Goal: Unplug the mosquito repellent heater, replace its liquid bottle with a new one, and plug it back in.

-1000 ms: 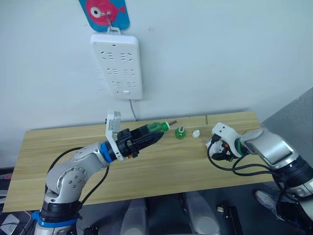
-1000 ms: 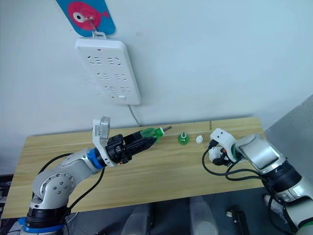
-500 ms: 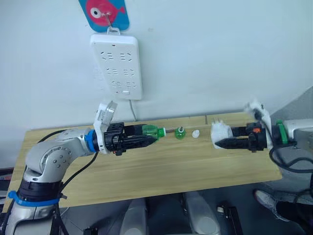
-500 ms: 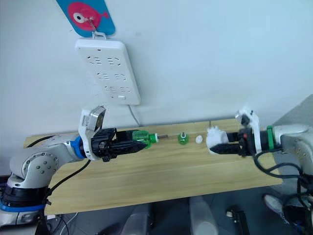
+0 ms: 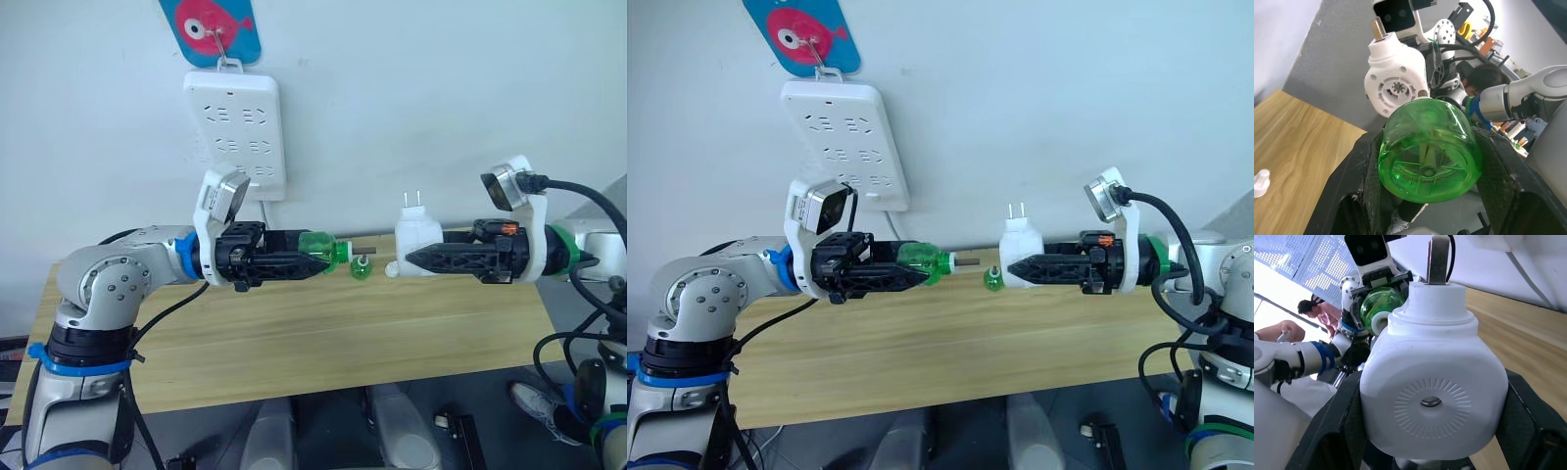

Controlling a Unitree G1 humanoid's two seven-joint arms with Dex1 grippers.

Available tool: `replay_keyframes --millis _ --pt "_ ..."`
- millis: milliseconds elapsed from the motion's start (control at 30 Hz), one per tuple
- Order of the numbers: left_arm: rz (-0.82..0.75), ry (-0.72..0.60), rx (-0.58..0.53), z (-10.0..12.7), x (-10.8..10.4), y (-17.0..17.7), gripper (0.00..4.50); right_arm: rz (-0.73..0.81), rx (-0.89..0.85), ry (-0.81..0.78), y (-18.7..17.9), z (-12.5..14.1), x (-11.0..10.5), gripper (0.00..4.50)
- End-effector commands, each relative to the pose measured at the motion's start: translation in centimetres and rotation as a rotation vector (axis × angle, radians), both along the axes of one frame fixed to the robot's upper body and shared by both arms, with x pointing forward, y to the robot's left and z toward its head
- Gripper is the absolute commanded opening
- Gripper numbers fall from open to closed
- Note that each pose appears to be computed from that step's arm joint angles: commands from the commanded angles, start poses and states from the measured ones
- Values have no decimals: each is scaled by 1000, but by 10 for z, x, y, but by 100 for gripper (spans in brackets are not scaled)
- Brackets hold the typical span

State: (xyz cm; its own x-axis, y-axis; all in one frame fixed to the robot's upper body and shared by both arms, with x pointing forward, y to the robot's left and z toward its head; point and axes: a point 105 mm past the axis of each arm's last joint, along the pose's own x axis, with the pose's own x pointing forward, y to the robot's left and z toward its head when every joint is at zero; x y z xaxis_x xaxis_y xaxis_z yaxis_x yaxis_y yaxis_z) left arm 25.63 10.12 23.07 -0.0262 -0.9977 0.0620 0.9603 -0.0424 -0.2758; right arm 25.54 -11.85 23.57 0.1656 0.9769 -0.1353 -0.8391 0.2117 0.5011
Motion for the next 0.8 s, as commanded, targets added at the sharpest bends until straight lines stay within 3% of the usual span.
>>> replay_keyframes --millis 33,400,800 --pt "-6 -46 -8 4 -4 -5 228 -7 31 -38 1 10 -3 301" --pt "-6 -57 -17 1 0 -8 228 52 76 12 10 16 -18 301" --pt "-17 -60 -40 1 2 -17 228 -6 62 10 19 19 -12 301"
